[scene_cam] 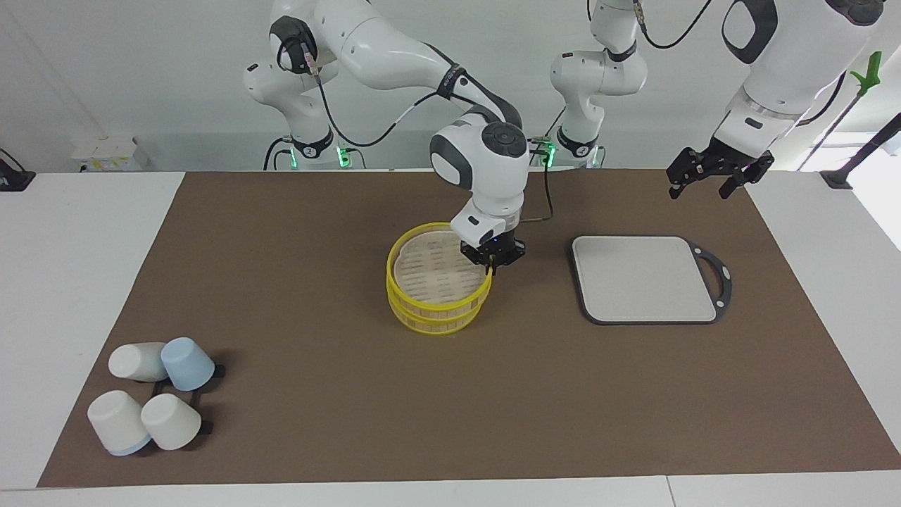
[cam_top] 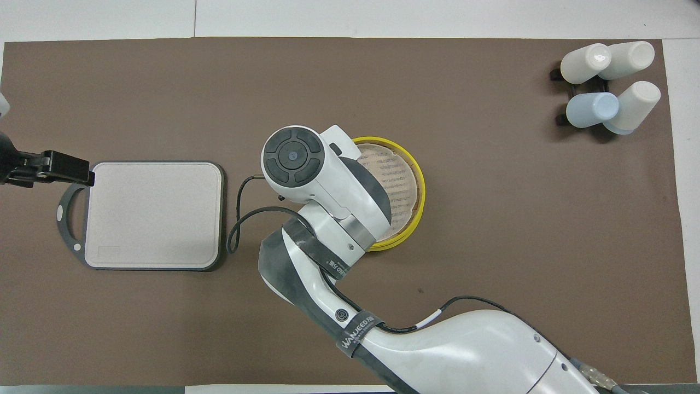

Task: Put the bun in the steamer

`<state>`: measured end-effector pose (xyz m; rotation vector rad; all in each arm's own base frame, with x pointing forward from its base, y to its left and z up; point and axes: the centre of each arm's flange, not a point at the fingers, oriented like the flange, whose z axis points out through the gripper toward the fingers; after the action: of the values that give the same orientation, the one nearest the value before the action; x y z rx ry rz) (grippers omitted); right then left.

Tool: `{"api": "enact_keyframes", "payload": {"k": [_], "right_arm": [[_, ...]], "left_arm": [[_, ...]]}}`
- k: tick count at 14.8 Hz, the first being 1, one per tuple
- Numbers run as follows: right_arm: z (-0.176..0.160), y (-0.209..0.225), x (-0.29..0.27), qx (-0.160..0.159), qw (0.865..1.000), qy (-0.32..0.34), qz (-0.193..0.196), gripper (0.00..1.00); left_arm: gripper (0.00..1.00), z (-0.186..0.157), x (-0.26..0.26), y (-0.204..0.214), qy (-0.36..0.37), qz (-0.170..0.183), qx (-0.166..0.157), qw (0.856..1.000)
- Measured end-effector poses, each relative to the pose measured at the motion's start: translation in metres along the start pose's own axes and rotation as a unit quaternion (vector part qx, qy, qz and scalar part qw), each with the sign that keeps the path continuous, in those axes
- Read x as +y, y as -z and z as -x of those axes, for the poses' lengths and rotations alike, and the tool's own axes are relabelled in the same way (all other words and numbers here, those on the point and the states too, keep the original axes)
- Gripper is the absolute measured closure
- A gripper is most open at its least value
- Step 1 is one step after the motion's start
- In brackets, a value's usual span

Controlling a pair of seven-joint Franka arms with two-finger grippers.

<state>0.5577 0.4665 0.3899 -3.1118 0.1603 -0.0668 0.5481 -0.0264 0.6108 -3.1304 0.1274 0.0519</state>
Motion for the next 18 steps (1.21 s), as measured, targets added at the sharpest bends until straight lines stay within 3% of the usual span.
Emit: {"api": "enact_keyframes", "payload": {"k": [10, 12, 16, 18], "right_arm": [[0.001, -0.006, 0.007, -0.003, 1.0, -0.002, 0.004, 0.92], [0.001, -0.007, 0.007, -0.003, 1.0, -0.001, 0.004, 0.78], [-0.006, -0.002, 0.011, 0.007, 1.0, -0.005, -0.002, 0.35], [-0.027, 0.012, 0.028, 0.02, 1.0, -0.007, -0.007, 0.12]], "left_arm": [[0.0, 0.001, 0.004, 0.015, -0.004, -0.002, 0.013, 1.0], [0.0, 0.001, 0.004, 0.015, -0.003, 0.0, 0.014, 1.0], [0.0, 0.001, 0.003, 0.016, -0.003, 0.001, 0.015, 1.0], [0.0, 0.001, 0.003, 0.014, -0.003, 0.001, 0.013, 1.0]]}}
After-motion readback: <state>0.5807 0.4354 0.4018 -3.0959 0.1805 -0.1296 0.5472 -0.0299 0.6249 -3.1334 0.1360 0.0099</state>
